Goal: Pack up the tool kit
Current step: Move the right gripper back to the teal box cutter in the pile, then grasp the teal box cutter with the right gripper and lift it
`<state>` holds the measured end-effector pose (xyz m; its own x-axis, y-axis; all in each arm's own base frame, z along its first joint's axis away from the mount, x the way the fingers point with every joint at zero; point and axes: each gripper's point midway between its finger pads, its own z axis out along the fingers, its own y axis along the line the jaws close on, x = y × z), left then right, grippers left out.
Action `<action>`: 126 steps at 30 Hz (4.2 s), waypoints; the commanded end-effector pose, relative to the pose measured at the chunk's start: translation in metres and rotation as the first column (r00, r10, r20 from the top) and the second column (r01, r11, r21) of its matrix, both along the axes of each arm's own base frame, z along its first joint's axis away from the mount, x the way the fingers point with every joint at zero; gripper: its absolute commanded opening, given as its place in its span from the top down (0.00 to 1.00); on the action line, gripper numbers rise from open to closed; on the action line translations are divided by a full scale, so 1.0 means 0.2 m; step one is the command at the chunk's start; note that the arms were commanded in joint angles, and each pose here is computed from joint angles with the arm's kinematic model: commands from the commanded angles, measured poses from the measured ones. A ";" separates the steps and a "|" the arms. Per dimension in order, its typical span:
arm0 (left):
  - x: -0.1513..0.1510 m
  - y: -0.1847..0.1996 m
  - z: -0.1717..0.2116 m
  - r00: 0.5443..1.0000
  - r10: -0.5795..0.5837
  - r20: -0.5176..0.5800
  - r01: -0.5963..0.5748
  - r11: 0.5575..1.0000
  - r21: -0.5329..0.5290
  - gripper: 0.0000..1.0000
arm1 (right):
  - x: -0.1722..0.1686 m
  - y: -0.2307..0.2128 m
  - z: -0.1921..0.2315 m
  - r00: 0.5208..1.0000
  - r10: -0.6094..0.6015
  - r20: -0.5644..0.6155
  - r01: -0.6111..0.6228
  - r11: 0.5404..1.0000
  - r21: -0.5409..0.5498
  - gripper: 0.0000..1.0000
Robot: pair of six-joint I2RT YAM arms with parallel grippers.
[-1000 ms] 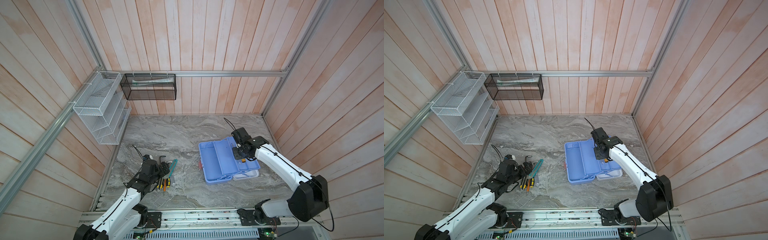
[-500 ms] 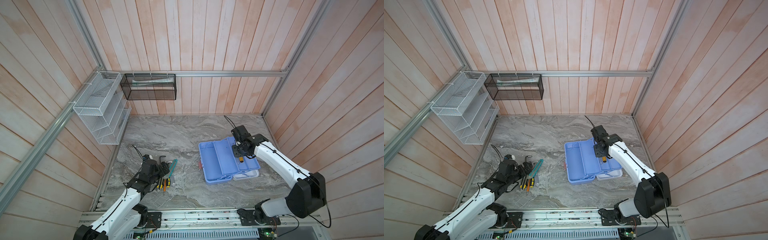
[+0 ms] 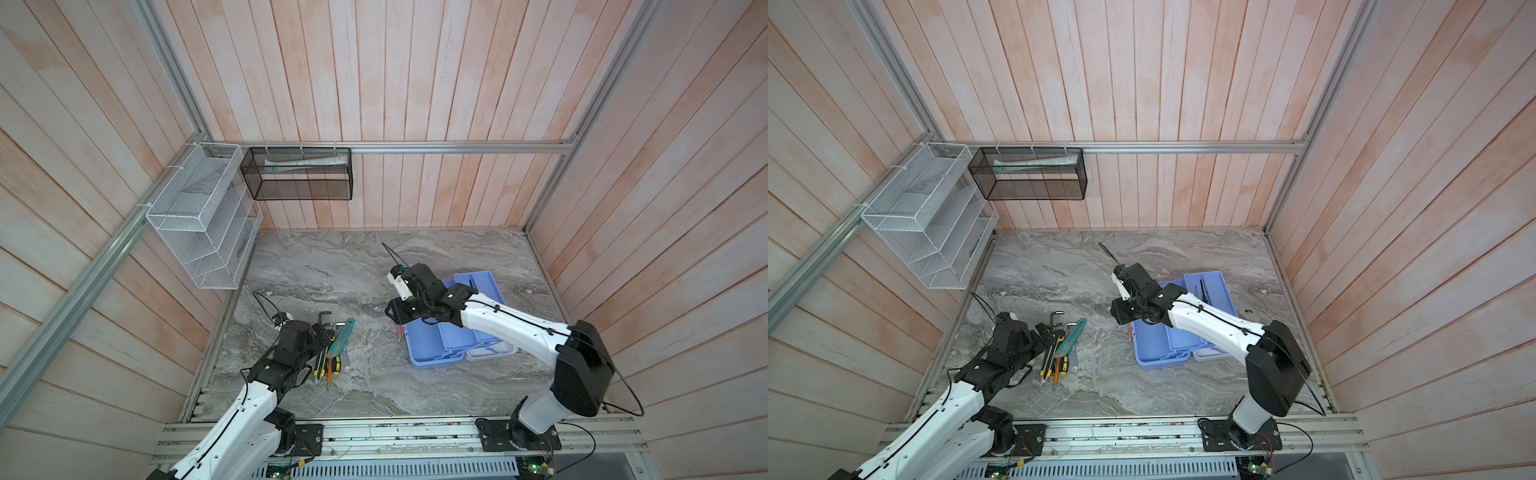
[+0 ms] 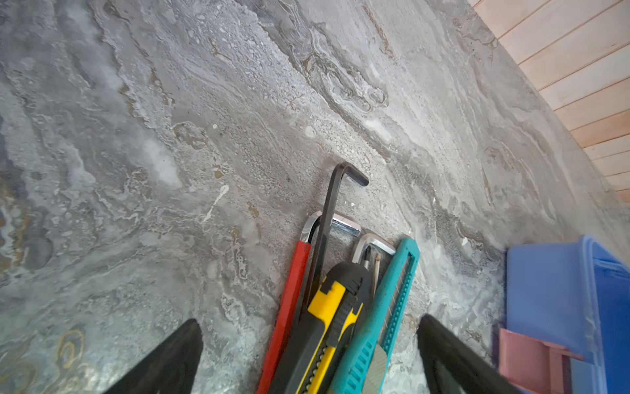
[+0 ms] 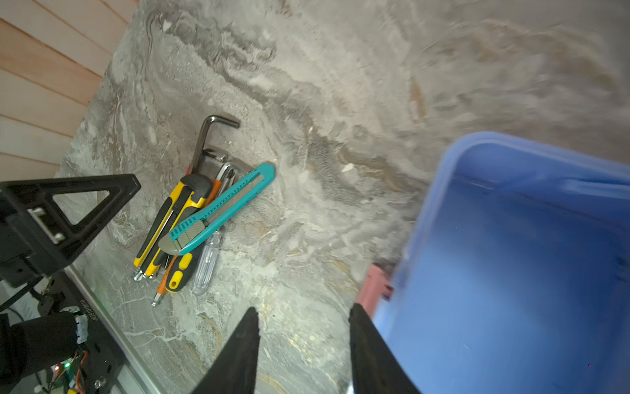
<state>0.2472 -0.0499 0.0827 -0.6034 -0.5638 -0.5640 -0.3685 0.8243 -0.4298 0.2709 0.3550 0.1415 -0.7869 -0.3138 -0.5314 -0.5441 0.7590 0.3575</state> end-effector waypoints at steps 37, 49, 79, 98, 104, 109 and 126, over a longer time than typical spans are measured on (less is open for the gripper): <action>-0.07 -0.14 -0.12 0.996 -0.090 0.013 0.090 0.978 -0.188 0.00 | -0.19 0.54 -0.49 0.830 0.222 -0.512 -0.079 0.955 0.286 0.51; -0.08 -0.21 -0.13 0.988 -0.151 0.044 0.157 0.959 -0.237 0.00 | -0.07 0.64 -0.50 0.818 0.233 -0.526 -0.063 0.945 0.321 0.50; -0.09 -0.24 -0.07 0.975 -0.199 0.096 0.216 0.953 -0.215 0.00 | 0.00 0.71 -0.62 0.919 0.189 -0.345 -0.203 0.979 -0.002 0.55; -0.09 -0.19 -0.05 0.978 -0.189 0.085 0.199 0.970 -0.142 0.00 | 0.10 0.53 -0.64 0.974 0.191 -0.124 -0.222 0.918 -0.330 0.55; -0.10 -0.18 -0.05 0.979 -0.189 0.081 0.198 0.971 -0.131 0.00 | 0.10 0.51 -0.64 0.973 0.193 -0.127 -0.225 0.915 -0.334 0.53; -0.09 -0.18 -0.04 0.979 -0.187 0.085 0.197 0.972 -0.131 0.00 | 0.09 0.47 -0.67 0.974 0.190 -0.123 -0.222 0.905 -0.363 0.52; -0.09 -0.18 -0.04 0.978 -0.191 0.090 0.201 0.971 -0.128 0.00 | 0.02 0.40 -0.81 0.975 0.193 -0.111 -0.223 0.831 -0.509 0.51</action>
